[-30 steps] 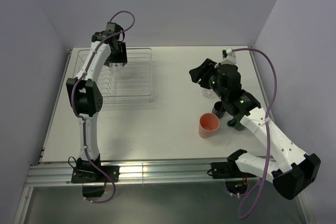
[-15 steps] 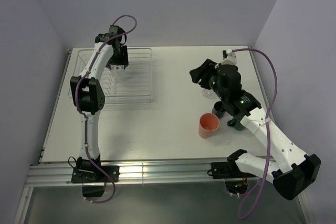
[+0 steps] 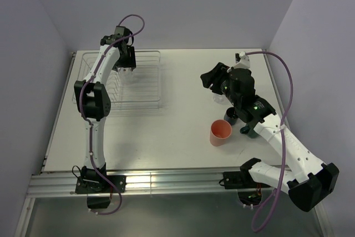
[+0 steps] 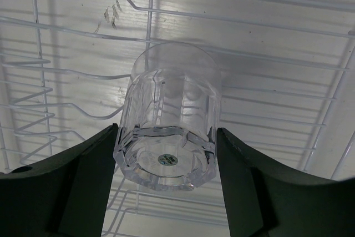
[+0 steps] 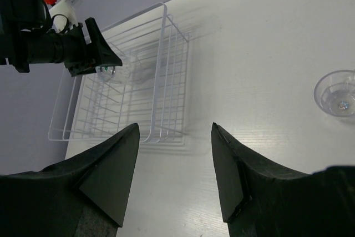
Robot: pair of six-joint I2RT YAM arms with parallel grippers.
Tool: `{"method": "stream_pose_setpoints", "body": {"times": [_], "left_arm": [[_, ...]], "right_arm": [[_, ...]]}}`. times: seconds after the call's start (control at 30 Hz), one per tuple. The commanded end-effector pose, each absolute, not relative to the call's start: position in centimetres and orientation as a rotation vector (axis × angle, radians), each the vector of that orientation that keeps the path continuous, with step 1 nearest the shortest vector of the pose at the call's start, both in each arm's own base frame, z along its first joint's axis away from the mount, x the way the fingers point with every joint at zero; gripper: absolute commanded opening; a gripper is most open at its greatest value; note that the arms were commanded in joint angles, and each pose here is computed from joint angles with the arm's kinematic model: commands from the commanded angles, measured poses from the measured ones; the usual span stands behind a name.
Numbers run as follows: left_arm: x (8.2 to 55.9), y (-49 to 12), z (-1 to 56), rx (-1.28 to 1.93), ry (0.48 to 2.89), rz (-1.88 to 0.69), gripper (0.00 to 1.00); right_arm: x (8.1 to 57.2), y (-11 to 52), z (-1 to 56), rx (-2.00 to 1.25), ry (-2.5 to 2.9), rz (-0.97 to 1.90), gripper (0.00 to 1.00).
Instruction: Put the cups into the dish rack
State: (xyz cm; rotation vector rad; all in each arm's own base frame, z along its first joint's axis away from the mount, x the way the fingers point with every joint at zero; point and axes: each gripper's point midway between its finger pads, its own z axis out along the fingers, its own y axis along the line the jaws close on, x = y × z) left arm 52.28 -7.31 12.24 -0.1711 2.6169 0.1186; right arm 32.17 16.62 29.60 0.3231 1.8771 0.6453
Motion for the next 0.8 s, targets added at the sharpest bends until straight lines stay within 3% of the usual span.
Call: {"method": "stream_pose_setpoints", "body": {"times": [0.0,0.27,0.5,0.53,0.57,0.77], "left_arm": [[53.4,-7.6,12.9,-0.163,2.571,0.099,0.56],[53.5,-7.9,12.2,-0.156,2.576,0.080,0.72],[53.7,-7.9,12.1,-0.156,2.561,0.079,0.80],[53.6,-7.8,12.0,-0.160,2.559,0.086,0.84],[53.8,-7.9,12.1,-0.163,2.552,0.083,0.96],[54.0,-8.0,14.2,-0.174,2.487,0.054,0.98]], "right_arm": [[32.4,16.1,30.9,0.325,1.832,0.633,0.62],[32.6,16.2,30.9,0.322,1.836,0.633,0.63],[32.7,16.3,30.9,0.314,1.841,0.632,0.64],[32.6,16.3,31.0,0.316,1.838,0.635,0.65],[32.6,16.3,30.9,0.313,1.841,0.634,0.65],[32.5,16.1,31.0,0.312,1.840,0.624,0.66]]}}
